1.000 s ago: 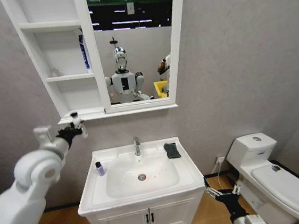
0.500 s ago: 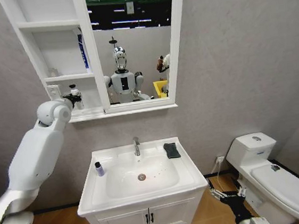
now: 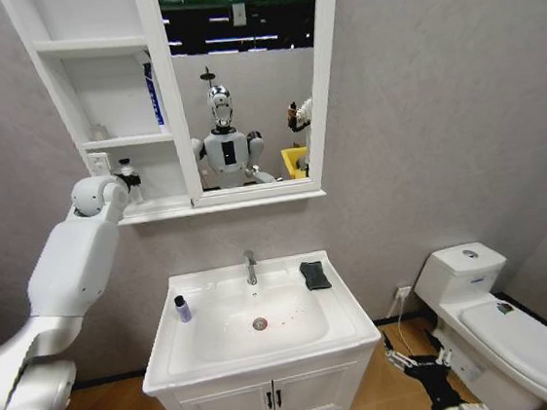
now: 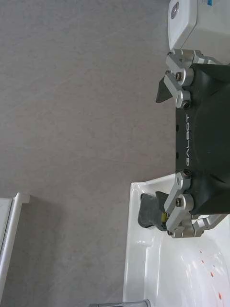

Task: Move facial cleanser and shampoo from washbasin to cabinet, then wipe washbasin with towel.

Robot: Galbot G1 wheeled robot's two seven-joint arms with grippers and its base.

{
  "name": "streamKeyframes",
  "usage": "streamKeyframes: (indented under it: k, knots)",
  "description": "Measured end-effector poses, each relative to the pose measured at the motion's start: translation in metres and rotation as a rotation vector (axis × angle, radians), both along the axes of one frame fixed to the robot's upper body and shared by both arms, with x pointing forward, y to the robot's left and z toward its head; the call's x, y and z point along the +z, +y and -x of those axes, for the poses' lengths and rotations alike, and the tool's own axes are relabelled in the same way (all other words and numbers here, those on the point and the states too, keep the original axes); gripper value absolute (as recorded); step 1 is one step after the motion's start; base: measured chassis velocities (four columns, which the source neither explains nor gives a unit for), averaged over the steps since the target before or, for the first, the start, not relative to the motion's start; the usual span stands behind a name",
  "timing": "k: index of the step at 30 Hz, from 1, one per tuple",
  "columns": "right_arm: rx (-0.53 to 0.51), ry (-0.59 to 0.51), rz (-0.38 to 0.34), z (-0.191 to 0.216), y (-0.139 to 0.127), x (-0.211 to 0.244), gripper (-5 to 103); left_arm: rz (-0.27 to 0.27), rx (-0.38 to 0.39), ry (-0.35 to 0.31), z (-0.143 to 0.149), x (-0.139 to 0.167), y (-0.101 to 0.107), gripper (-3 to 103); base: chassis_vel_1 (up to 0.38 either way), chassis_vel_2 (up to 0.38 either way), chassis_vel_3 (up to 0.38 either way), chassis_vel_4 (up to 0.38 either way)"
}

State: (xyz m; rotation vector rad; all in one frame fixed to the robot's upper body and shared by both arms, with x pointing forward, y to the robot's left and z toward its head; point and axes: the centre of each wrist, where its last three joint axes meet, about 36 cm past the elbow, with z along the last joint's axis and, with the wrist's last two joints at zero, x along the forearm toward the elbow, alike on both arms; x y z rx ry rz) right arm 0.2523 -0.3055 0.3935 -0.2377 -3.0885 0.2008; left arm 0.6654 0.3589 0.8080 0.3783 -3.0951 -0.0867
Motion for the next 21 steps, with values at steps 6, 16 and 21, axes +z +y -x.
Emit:
streamKeyframes:
  k: [6,16,21]
  knots:
    - [-0.004,0.003,0.000,0.001,-0.001,-0.002,100,0.006,0.014,-0.001,-0.001,0.000,-0.001,53,0.000,0.000,0.000,0.000]
    - [-0.005,0.003,-0.003,0.001,0.001,-0.004,100,0.028,-0.018,-0.031,0.019,0.001,-0.007,86,0.000,0.000,0.000,0.000]
    - [-0.008,0.003,-0.002,0.000,0.000,-0.005,100,0.020,-0.042,-0.089,0.070,-0.013,-0.008,100,0.000,0.000,0.000,0.000]
